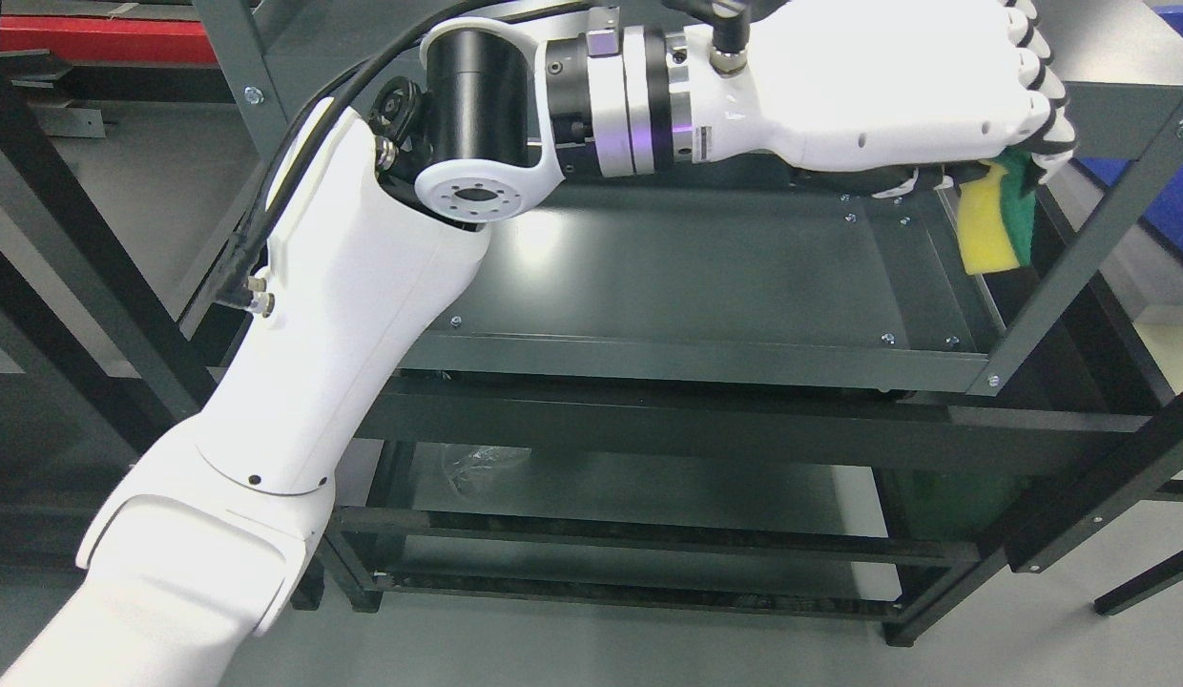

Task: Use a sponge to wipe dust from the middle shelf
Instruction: 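Wipe the sponge along the shelf edge toward the nearer upright post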

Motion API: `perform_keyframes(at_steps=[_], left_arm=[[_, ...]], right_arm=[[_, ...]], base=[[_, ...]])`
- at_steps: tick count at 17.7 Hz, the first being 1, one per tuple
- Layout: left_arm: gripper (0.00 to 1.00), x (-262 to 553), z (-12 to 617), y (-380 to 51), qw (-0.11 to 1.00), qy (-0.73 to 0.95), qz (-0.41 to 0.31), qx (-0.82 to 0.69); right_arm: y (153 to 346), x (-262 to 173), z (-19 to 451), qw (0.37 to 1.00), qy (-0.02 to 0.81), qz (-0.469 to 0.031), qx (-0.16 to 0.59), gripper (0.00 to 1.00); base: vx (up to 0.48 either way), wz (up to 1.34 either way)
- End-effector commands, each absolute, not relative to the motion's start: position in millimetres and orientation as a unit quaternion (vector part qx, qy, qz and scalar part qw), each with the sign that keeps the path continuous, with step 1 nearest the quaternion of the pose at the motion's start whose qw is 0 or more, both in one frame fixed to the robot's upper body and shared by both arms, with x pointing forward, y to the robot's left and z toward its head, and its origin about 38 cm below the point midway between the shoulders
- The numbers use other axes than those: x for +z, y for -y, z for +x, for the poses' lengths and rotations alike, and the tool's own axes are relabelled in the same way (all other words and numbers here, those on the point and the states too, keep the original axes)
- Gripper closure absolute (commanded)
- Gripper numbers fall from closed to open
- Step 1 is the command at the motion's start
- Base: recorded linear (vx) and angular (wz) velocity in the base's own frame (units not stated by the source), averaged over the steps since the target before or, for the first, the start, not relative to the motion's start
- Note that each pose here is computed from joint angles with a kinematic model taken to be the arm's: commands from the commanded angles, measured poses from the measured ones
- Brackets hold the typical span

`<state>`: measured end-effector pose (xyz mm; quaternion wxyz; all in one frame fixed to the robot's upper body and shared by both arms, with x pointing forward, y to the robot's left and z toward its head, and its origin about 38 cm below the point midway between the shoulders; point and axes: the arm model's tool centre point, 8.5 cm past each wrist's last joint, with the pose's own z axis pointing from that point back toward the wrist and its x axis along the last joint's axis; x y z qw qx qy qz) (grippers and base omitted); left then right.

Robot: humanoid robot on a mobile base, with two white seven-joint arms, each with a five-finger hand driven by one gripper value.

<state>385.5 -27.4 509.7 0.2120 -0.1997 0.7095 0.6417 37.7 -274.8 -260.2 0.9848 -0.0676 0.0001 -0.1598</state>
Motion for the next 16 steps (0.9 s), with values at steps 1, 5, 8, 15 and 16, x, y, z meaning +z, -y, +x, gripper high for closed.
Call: perform_keyframes(at_steps=[1, 5, 8, 15, 16], left_arm=[[1.0, 501.1, 386.7, 22.9, 0.213, -0.676, -0.214, 0.672], [1.0, 506.7, 401.3, -33.9, 0.142, -0.693, -0.235, 0.667], [1.0, 512.7, 408.2, -103.7, 0.105, -0.702, -0.253, 0.657], [0.99, 538.2, 388.2, -281.1, 0.024, -0.701, -0.309, 0.642], [0.99, 534.9, 384.2, -301.1, 0.007, -0.698, -0.312, 0.644]], right_arm=[[287.3, -258.9, 43.4, 0.984, 0.01, -0.076, -0.16, 0.0], [287.3, -258.9, 43.4, 0.984, 0.01, -0.076, -0.16, 0.0], [287.3, -258.9, 43.4, 0.984, 0.01, -0.076, -0.16, 0.0], [287.3, -258.9, 43.4, 0.984, 0.01, -0.076, -0.16, 0.0], [287.3, -258.9, 43.4, 0.984, 0.01, -0.076, -0.16, 0.0]], base=[[0.01, 0.06], [0.0, 0.0], [0.0, 0.0], [0.0, 0.0], [0.0, 0.0]])
